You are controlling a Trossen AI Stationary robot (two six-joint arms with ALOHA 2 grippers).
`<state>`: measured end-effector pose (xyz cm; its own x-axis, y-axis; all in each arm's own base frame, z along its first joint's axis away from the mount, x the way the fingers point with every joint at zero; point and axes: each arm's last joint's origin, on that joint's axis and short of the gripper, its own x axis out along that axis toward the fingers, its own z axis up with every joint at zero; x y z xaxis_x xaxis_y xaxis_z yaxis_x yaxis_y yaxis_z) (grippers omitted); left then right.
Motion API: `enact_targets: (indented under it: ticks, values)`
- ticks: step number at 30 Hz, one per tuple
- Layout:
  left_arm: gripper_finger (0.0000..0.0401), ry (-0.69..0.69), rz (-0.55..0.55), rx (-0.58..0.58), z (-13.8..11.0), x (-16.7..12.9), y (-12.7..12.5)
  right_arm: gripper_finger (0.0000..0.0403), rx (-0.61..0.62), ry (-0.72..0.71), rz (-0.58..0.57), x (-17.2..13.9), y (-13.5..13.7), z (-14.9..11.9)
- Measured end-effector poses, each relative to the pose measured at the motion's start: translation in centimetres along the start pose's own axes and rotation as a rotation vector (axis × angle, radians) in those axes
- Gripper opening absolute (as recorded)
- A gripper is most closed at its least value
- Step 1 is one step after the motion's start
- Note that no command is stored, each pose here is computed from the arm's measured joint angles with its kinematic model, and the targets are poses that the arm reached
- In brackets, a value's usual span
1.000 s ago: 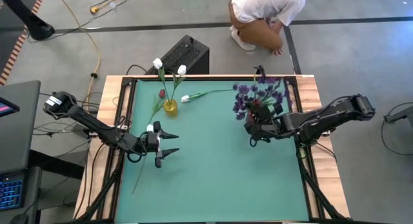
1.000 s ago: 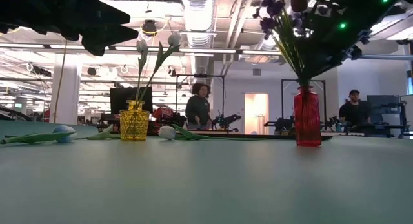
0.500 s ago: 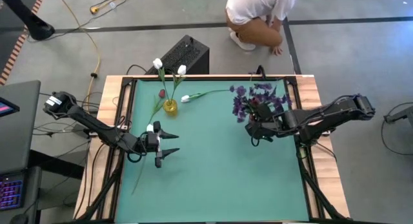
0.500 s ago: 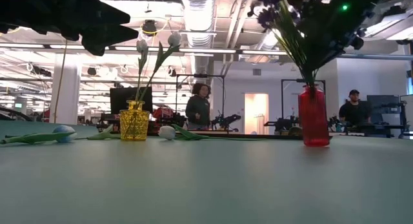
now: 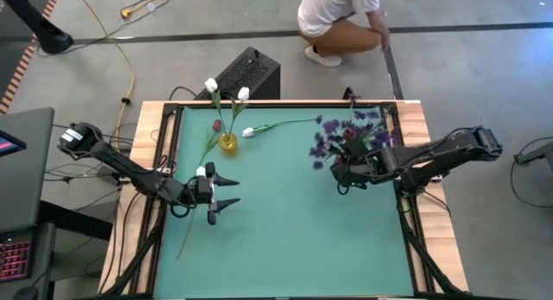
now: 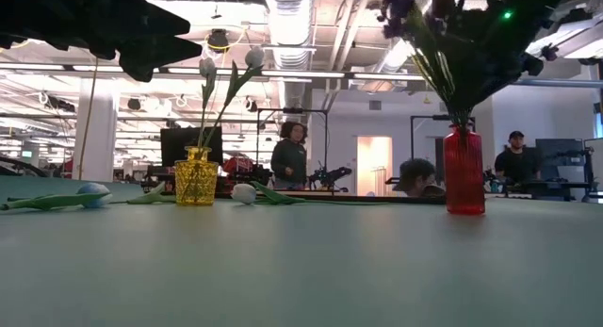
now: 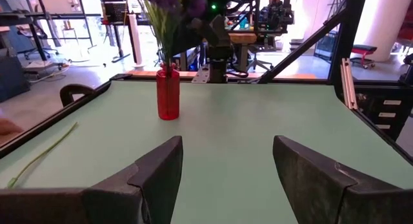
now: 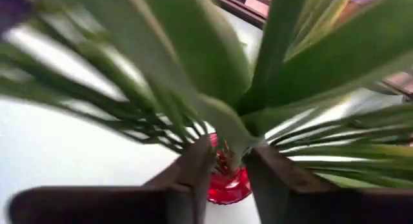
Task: Sort flowers into vase by color
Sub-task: Put the bottom red flower into the red vase
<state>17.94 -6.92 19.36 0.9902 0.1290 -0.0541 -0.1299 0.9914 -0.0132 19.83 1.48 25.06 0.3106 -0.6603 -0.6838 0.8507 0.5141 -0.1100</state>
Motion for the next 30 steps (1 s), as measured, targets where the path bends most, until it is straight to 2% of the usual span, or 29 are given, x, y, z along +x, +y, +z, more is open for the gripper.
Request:
enact_targets:
  ticks: [5, 10, 14, 24, 30]
  values:
    - [0.0231, 0.0, 0.0, 0.0, 0.0, 0.0, 0.01, 0.0194, -0.016, 0.039, -0.004, -0.05, -0.23, -0.17]
    - [0.0231, 0.0, 0.0, 0.0, 0.0, 0.0, 0.01, 0.0214, -0.018, 0.04, -0.006, -0.06, -0.26, -0.19]
    - [0.0231, 0.0, 0.0, 0.0, 0.0, 0.0, 0.01, 0.0193, -0.017, 0.04, -0.008, -0.01, -0.29, -0.15]
    - [0.0231, 0.0, 0.0, 0.0, 0.0, 0.0, 0.01, 0.0085, -0.022, 0.063, 0.001, 0.03, -0.25, -0.28]
    - [0.0231, 0.0, 0.0, 0.0, 0.0, 0.0, 0.01, 0.0072, -0.022, 0.065, 0.003, 0.03, -0.25, -0.28]
